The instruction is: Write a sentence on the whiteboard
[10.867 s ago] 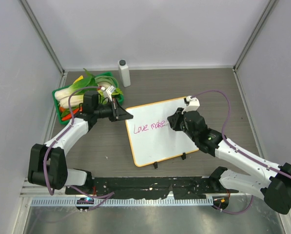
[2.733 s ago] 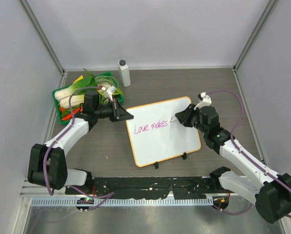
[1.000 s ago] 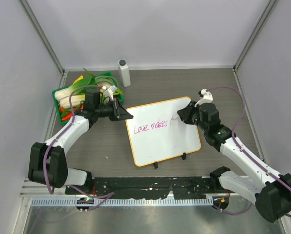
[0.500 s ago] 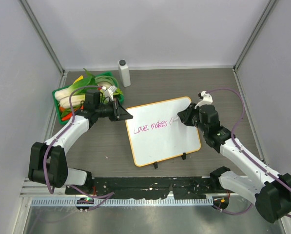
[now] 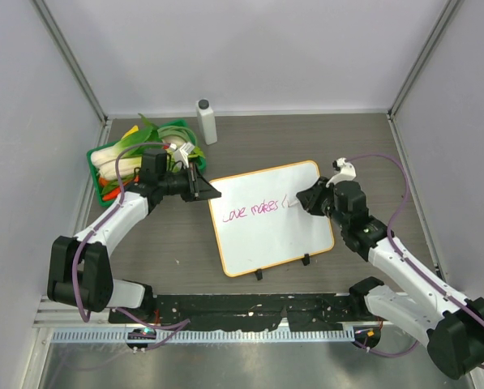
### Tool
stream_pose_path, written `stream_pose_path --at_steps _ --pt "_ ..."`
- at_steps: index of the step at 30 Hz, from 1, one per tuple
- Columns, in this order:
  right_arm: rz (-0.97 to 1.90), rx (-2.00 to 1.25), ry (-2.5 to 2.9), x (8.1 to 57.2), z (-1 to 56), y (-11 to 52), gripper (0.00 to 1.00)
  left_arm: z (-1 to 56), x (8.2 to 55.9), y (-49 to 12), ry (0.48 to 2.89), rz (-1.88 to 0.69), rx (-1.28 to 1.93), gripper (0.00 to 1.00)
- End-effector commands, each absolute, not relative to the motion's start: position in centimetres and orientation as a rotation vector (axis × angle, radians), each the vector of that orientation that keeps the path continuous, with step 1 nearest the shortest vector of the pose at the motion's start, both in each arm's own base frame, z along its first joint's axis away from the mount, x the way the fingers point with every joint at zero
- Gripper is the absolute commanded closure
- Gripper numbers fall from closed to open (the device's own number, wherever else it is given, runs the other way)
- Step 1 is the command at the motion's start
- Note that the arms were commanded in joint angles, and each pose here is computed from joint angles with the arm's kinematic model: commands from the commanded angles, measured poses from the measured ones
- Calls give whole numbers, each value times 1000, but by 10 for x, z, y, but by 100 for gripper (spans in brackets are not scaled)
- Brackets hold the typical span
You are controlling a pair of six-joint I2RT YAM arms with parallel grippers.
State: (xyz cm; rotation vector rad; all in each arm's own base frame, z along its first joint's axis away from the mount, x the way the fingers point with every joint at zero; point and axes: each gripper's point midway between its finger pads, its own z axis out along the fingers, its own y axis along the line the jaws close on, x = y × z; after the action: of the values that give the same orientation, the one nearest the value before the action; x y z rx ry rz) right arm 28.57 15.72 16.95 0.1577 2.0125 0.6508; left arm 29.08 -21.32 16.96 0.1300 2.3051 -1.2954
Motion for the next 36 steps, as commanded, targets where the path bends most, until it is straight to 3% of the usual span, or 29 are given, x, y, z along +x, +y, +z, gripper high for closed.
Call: stream_pose_path --at_steps 1,9,25,36 --pt "660 168 1976 289 184 157 98 124 297 -190 2428 -1039 69 100" --pt "660 164 1882 301 226 158 99 123 298 -191 2428 -1045 70 100" --pt "614 221 1912 315 196 155 99 125 296 -191 2425 -1051 76 100" --pt "577 242 1869 309 215 142 99 123 297 -191 2425 -1053 71 100"
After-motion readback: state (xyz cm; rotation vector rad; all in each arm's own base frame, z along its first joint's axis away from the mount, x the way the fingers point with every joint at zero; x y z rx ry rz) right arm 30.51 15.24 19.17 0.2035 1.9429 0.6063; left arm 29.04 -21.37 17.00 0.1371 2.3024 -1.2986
